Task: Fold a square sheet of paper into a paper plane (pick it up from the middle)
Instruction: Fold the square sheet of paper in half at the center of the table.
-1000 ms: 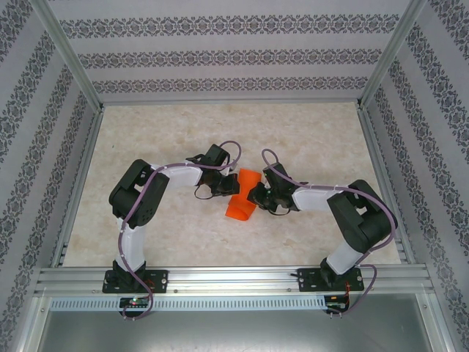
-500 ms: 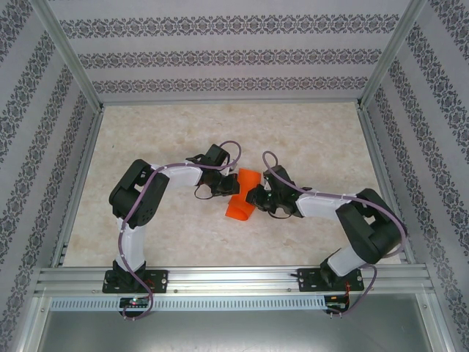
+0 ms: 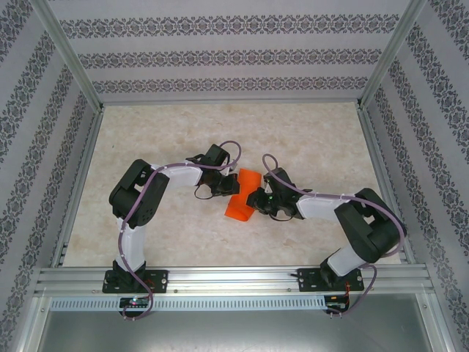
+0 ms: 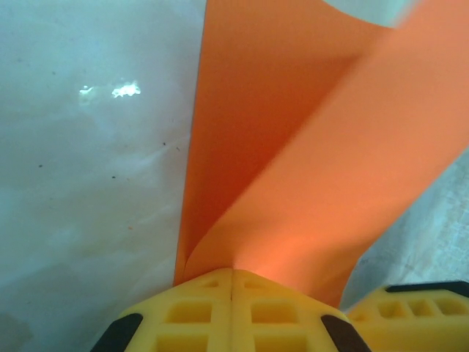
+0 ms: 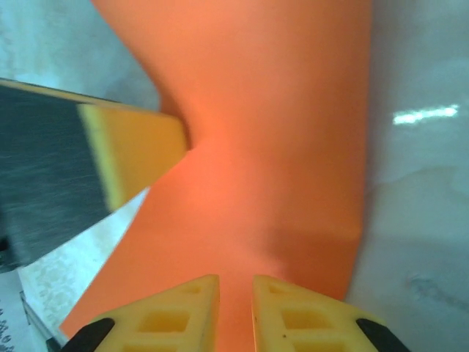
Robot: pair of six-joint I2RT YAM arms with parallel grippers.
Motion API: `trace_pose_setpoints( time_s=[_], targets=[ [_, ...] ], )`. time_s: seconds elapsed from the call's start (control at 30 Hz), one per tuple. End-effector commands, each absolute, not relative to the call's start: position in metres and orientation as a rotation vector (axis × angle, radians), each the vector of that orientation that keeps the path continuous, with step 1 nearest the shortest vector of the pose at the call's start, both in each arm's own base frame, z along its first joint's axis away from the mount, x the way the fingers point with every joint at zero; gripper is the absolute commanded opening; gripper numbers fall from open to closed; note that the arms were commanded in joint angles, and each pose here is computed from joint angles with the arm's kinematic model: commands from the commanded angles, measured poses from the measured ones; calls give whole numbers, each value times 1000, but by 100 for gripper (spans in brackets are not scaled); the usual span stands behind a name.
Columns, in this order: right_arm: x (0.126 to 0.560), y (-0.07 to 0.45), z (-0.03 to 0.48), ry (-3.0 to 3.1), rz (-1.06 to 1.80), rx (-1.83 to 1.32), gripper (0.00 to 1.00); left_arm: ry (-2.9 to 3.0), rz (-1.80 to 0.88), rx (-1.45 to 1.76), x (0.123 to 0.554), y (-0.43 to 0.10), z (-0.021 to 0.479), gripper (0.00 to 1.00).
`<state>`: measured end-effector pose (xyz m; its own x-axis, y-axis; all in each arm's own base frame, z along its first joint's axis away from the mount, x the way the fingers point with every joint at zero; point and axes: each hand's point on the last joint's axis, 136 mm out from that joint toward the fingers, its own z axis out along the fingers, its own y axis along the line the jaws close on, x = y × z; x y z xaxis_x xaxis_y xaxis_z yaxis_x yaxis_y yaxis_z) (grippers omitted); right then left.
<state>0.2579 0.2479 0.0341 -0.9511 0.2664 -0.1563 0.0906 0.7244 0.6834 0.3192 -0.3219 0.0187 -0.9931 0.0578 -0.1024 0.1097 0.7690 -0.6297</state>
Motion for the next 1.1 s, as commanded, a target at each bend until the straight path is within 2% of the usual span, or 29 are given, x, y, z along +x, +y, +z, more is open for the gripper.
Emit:
trace_pose_setpoints(
  time_s=[0.0, 0.43, 0.77, 1.07],
  targets=[
    [255, 259, 55, 2627, 1105, 188, 20, 3038, -883, 121, 296, -303, -22, 0],
    [231, 251, -2, 2748, 1053, 220, 18, 3043, -883, 132, 293, -303, -22, 0],
    [236, 258, 53, 2627, 1104, 113, 20, 3043, -887, 126, 294, -303, -21, 0],
    [227, 269, 37, 2667, 1132, 82, 21, 3035, -894, 145, 296, -306, -19, 0]
  ],
)
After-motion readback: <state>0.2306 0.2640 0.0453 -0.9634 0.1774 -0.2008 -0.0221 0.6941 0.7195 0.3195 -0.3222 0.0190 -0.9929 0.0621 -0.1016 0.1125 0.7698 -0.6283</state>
